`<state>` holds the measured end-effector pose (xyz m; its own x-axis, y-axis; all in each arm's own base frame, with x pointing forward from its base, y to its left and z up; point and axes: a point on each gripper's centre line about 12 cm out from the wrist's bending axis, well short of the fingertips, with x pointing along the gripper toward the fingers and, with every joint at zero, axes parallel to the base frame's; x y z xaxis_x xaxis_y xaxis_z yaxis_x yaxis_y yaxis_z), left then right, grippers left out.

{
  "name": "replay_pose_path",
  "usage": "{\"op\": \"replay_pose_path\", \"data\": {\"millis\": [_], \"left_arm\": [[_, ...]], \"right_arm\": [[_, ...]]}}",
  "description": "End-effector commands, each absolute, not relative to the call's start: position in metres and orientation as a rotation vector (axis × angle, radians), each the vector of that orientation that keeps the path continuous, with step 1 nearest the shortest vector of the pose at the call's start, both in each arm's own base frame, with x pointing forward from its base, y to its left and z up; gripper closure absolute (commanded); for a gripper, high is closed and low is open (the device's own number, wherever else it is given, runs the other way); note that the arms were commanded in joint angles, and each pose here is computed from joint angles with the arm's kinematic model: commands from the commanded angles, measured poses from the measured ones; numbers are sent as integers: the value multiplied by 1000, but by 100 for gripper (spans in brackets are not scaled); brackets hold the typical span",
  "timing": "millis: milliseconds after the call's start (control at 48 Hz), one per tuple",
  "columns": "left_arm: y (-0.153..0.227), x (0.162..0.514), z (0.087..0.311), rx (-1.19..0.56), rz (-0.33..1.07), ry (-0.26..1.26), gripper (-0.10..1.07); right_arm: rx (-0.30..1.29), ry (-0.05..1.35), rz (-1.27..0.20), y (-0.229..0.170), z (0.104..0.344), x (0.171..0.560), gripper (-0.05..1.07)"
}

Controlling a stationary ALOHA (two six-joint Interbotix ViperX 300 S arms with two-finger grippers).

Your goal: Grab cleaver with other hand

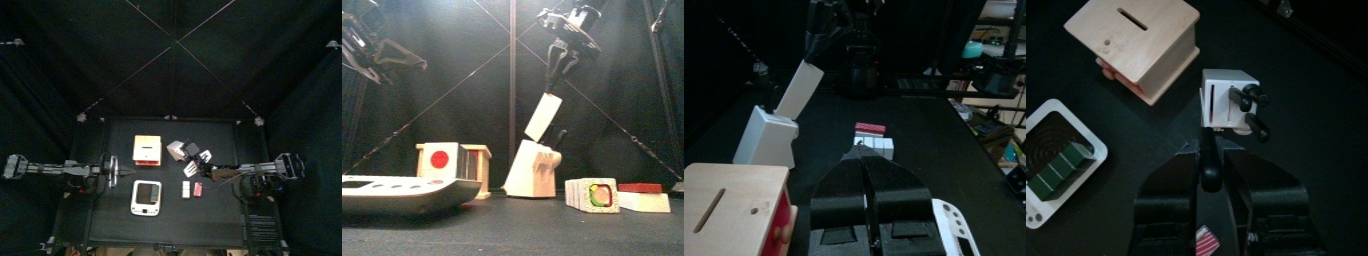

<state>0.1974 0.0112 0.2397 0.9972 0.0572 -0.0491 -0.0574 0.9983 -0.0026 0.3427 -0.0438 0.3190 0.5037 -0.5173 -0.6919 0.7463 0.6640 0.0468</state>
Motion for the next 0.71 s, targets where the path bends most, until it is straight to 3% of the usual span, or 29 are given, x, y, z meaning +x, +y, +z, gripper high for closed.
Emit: {"op": "replay_pose_path", "data": {"millis": [0, 229, 458, 688], "left_arm": [[11, 199, 246, -1, 58, 28, 99], [10, 201, 256, -1, 52, -11, 99], [5, 201, 272, 0, 24, -135, 96], [-2, 201, 274, 23, -15, -164, 73]], "right_arm": [[376, 646, -760, -41, 338, 332, 50], [309, 575, -639, -18, 346, 326, 50], [263, 411, -473, -2, 349, 325, 50], [213, 297, -308, 9, 331, 324, 50]]}}
